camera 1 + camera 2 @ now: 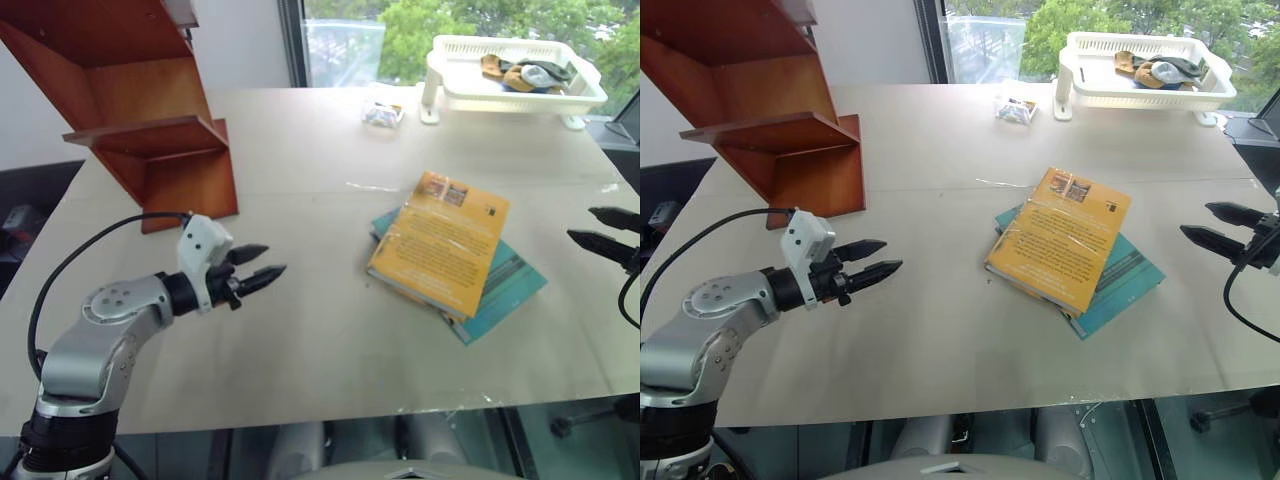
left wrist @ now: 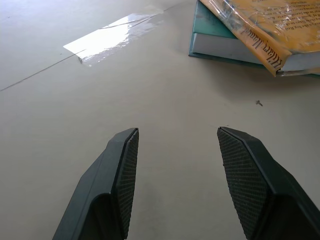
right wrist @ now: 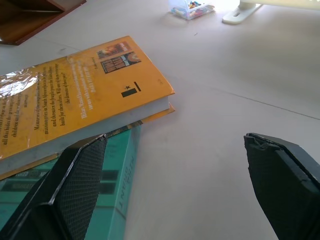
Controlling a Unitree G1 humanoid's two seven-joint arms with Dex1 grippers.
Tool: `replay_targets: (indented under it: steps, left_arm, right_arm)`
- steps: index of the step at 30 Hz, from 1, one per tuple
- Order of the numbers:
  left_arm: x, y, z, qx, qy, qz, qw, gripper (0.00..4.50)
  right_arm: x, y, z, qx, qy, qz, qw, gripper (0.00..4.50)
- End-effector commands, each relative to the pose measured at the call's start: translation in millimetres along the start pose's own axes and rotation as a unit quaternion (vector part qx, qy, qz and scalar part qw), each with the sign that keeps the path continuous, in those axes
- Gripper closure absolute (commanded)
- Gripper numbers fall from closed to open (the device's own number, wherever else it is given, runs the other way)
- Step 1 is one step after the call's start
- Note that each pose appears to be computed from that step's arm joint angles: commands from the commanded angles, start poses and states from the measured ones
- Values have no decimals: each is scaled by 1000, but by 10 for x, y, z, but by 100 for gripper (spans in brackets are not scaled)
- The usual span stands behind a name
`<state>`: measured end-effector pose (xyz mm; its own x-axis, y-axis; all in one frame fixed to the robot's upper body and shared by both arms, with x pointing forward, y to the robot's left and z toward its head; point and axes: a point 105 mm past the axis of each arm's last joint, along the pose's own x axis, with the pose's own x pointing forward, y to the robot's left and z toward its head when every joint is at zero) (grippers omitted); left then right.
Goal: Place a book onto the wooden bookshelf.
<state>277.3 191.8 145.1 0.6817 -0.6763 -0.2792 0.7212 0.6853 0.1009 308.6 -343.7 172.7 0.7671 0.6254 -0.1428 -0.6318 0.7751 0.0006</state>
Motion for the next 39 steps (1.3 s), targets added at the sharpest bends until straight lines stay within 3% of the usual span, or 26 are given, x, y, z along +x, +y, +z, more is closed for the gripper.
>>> replay_targets:
  steps: [1, 15, 22, 26, 33, 39]
  left_arm:
    - [-1, 11, 103, 22, -14, -3, 1000, 185]
    - [51, 8, 160, 21, -24, -18, 999, 185]
    - [4, 65, 211, 34, -25, -17, 999, 185]
    - [-16, 80, 195, 32, -22, -15, 999, 185]
    - [-33, 70, 248, 34, -33, -18, 999, 185]
    - [-254, -73, 430, 31, -57, -104, 992, 185]
  right_arm:
    - [-70, -15, 187, -26, -20, -8, 999, 0]
    - [-51, 0, 105, -12, -9, -15, 1000, 0]
    - [188, 183, -119, 43, 19, -53, 997, 0]
    - [233, 222, -225, 85, 11, -101, 991, 0]
    - [386, 462, -375, 167, -21, -106, 980, 0]
    - [422, 620, -538, 191, -5, -78, 979, 0]
